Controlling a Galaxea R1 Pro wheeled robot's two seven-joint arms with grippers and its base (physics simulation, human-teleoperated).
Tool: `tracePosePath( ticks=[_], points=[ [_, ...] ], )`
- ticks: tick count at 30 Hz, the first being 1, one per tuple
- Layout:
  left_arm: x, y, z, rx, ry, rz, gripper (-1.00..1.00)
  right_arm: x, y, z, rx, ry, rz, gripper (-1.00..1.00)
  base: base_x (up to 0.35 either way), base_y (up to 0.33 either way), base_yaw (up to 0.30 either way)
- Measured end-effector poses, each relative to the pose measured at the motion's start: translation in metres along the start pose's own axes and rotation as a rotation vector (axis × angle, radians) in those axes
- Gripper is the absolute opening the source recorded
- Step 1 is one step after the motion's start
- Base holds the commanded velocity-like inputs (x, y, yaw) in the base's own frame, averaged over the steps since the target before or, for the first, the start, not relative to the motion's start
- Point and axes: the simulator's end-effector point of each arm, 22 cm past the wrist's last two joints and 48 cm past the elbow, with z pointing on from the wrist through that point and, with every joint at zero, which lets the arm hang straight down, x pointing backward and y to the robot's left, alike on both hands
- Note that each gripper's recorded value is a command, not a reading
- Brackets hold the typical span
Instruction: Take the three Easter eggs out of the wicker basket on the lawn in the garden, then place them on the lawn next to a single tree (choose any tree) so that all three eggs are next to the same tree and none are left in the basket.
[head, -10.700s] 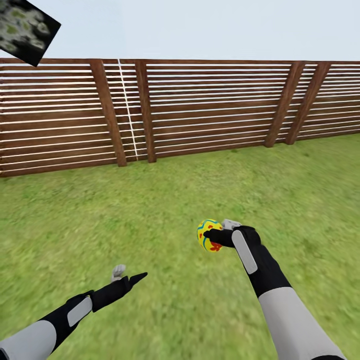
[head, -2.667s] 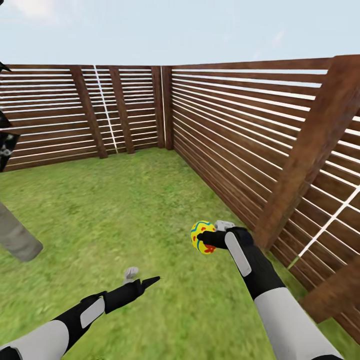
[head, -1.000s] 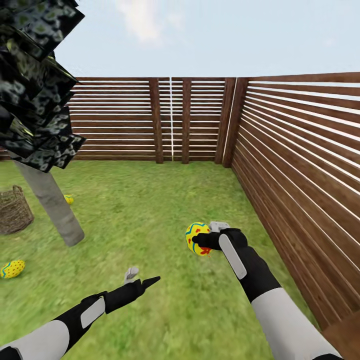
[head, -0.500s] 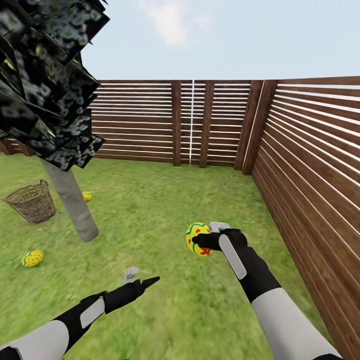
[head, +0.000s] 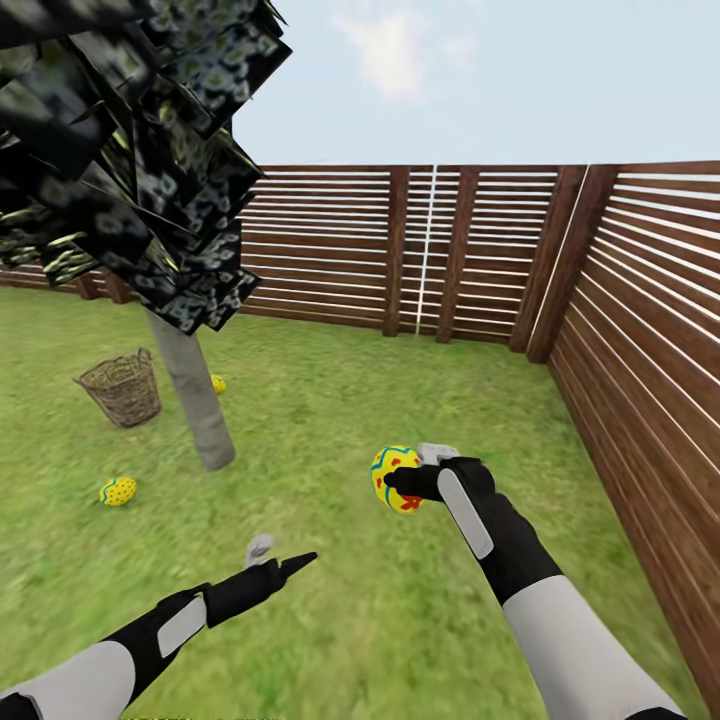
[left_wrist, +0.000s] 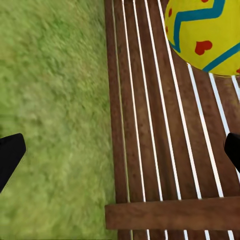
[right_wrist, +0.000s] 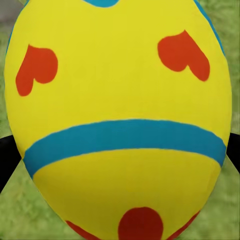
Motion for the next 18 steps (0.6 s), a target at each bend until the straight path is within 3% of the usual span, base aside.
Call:
tracePosePath(
  ticks=[9, 14, 18],
  points=[
    [-0.0009, -0.0034, 0.0009, 0.003, -0.002, 0.005, 1.00, -0.0007, 0.0020, -0.0023, -0.003, -0.002, -0.003, -1.00, 0.242, -0.198, 0.265],
    [-0.0017, -0.0052, 0.0010, 0.006, -0.003, 0.007, 1.00, -0.0023, 0.0031, -0.0036, -0.006, -0.006, -0.004, -1.00, 0.179, -0.023, 0.246],
    [-0.0035, -0.0036, -0.0014, 0.005, -0.005, 0.008, 1.00, -0.0035, 0.0036, -0.0042, -0.012, -0.008, -0.003, -1.00, 0.030, -0.001, 0.044]
  ],
)
